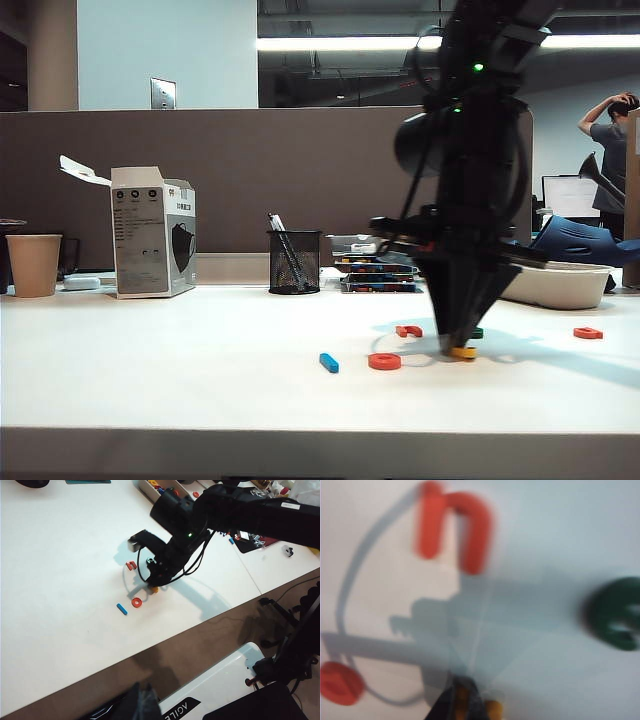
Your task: Select the appropriate letters from the row of letter magnets placed on the table to arrange into the word "love".
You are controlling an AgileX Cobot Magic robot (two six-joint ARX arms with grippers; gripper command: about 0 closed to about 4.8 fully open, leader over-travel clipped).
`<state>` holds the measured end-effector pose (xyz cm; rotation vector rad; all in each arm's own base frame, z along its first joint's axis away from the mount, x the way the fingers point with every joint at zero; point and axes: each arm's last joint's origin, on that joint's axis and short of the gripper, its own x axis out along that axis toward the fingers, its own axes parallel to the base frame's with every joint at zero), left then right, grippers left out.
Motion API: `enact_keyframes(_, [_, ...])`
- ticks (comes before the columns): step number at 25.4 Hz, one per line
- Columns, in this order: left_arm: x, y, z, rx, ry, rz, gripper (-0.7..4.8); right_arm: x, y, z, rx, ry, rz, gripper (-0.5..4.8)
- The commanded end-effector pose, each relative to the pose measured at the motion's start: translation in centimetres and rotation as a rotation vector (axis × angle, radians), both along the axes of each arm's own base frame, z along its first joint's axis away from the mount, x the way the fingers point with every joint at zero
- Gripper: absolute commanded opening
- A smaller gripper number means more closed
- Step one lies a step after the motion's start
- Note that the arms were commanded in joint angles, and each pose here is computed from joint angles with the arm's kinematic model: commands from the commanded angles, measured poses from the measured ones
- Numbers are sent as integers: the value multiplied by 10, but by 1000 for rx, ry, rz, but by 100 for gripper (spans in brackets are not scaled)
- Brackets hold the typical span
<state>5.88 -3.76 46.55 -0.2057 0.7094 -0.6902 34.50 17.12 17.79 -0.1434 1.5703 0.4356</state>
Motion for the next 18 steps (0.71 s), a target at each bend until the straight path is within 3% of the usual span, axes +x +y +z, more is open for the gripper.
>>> enact_keyframes(1, [-1,0,1,-4,-10,-2,-5,-6,11,-1,8,16,-2,-6])
enact_keyframes(18, [-3,1,-1,6,16,-4,-5,-13,13,-3,-31,47,-4,5])
